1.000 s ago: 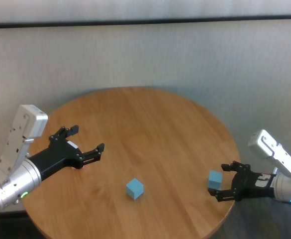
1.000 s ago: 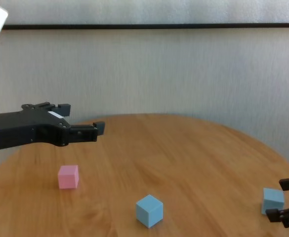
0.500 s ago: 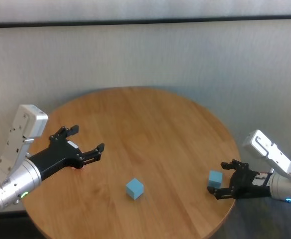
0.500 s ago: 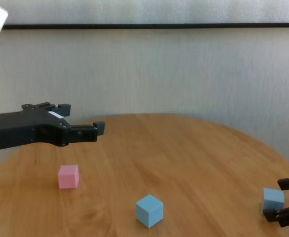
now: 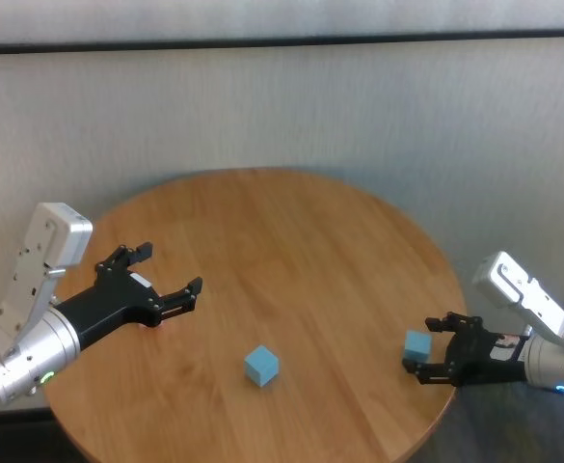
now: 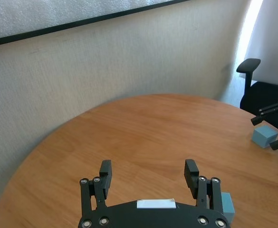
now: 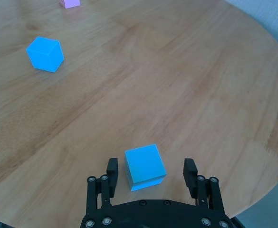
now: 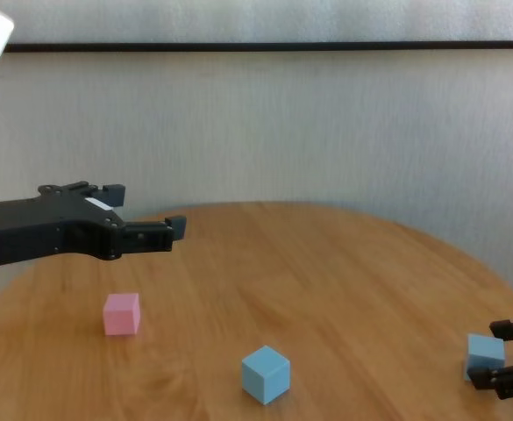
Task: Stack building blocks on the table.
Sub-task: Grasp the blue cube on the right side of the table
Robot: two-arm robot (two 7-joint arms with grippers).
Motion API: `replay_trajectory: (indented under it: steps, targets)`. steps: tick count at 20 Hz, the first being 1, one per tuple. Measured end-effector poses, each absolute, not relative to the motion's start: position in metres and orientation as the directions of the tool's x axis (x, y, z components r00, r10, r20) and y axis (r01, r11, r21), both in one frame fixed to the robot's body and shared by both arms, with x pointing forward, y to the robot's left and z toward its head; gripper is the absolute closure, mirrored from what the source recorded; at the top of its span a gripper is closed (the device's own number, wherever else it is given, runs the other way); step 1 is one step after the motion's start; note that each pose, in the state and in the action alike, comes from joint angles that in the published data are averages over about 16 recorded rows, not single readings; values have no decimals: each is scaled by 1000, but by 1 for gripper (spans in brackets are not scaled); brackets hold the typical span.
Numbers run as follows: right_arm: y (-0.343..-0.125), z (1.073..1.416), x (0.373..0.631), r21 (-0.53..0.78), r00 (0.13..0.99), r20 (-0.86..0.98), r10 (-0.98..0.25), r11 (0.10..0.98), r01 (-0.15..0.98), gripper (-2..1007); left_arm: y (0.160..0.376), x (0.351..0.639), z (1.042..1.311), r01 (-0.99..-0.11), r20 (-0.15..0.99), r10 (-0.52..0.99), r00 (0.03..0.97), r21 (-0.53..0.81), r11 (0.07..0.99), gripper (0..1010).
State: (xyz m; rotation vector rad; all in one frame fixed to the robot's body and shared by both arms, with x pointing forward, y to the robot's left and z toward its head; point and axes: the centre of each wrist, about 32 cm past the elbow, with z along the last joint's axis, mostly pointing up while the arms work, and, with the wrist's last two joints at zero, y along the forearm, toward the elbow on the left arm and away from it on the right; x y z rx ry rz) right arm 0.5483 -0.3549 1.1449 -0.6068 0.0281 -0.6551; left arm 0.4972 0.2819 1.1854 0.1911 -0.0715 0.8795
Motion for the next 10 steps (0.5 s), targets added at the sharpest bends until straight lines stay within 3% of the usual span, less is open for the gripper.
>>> replay_trajectory:
  steps: [10]
  targets:
    - [-356,1145,548,-535,800,157,-579,631,561,457,282,497,1185,-771,141,758,636,137,622,11]
